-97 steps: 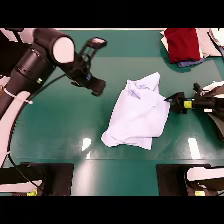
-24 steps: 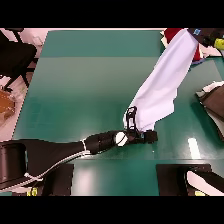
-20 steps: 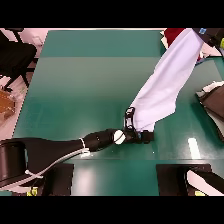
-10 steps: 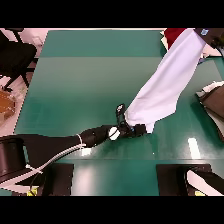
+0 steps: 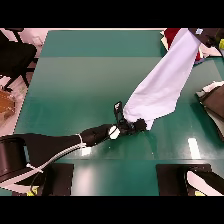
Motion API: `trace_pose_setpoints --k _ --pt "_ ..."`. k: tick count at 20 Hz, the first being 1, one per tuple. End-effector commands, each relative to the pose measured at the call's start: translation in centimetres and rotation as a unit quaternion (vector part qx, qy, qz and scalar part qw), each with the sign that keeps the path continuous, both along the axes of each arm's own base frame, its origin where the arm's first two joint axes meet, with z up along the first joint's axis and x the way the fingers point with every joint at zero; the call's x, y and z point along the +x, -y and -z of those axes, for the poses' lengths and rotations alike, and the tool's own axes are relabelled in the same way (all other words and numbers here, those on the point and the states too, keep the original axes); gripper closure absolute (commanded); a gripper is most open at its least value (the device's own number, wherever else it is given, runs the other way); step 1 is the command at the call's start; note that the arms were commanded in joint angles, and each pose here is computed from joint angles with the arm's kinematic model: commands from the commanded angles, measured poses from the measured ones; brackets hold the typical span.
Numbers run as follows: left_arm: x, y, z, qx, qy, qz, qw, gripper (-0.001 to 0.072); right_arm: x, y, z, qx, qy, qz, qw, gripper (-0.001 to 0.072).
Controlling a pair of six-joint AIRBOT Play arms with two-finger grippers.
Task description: Fold the shirts.
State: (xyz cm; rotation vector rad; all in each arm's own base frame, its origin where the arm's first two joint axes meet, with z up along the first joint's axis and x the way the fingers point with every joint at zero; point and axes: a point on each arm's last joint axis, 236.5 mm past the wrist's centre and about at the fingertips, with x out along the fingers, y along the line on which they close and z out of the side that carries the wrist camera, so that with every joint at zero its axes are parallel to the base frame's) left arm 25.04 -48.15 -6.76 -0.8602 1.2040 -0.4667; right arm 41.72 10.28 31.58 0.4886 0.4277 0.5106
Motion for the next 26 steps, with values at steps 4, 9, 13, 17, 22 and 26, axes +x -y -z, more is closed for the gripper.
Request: trace_pose_setpoints --k 4,9,13,17,22,26 --pt "-0.5 0.2 0.3 -0.013 -0.037 -0.026 0.999 0.0217 0.0 0.0 -0.2 0.003 0.002 0.002 1.0 0.0692" --pt "-1.3 0.3 -0.2 -0.013 -0.054 -0.012 0.998 0.0217 0.2 0.2 -0.4 0.004 0.007 0.007 1.0 0.0692" --pt "1.9 -0.2 0.8 -0.024 -0.022 -0.073 0.997 0.0353 0.0 0.0 -0.2 0.002 0.002 0.001 1.0 0.0692" --pt "3.8 -0.8 0.9 -0.041 -0.019 -0.125 0.991 0.0354 -0.1 -0.2 0.0 0.001 -0.002 -0.003 1.0 0.0692" --pt "5.1 -1.5 0.8 -0.046 -0.021 -0.146 0.988 0.0682 -0.1 -0.1 0.0 0.001 -0.001 -0.002 1.0 0.0692" --pt "5.4 -1.6 0.2 -0.058 -0.025 -0.158 0.985 0.0683 0.0 0.0 -0.1 0.001 0.001 0.001 1.0 0.0692"
